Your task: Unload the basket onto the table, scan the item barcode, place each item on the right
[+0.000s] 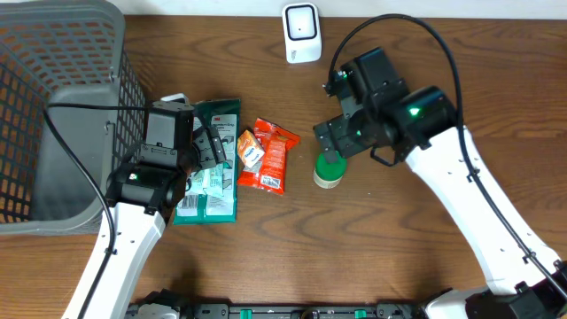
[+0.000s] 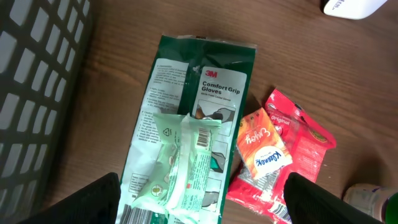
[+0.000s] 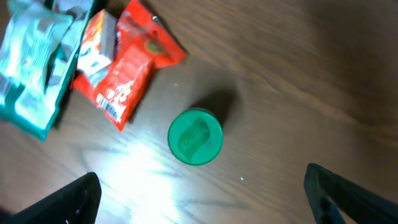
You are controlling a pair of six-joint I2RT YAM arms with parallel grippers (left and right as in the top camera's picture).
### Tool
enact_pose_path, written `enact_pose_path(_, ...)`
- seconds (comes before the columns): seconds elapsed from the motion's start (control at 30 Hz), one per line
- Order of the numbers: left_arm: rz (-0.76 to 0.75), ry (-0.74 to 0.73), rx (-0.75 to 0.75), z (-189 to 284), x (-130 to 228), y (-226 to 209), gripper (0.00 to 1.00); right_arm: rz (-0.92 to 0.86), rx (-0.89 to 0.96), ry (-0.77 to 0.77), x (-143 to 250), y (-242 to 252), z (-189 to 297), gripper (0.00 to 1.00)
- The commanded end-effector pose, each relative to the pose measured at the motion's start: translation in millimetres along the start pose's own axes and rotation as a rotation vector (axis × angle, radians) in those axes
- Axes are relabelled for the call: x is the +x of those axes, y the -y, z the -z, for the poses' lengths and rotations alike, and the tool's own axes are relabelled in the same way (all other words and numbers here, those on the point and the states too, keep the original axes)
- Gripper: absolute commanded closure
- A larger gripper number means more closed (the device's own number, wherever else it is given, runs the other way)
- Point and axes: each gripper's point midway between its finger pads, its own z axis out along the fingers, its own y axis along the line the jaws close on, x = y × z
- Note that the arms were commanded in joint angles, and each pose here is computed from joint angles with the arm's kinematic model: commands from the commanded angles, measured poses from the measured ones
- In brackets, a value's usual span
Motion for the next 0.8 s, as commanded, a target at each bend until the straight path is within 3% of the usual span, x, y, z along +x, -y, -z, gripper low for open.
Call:
enact_pose_path(0.0,0.007,0.022,0.005,5,-8,1,0.16,0.197,-0.068,-0.082,5,-8,-32,0.02)
enact_pose_path(0.33,0.007,0.022,0.005,5,-8,1,0.16,0.292,-0.111,-0.345,39,-5,-124,0.06)
enact_pose_path(0.47,0.007,0.023,0.005,5,-8,1,0.16,0.29,-0.124,-0.43,56,-7,-147,0.19)
enact_pose_path(0.57,0.007,0.023,0.005,5,-8,1,0.16,0.288,-0.126,-0.456,61,-6,-150,0.23)
enact_pose_path(0.67,0.007,0.023,0.005,5,-8,1,0.16,0.291,-0.113,-0.46,62,-4,-151,0.42)
enact_pose_path(0.77,0.007,0.023,0.005,5,-8,1,0.16,0.225,-0.096,-0.452,59,-3,-152,0.52)
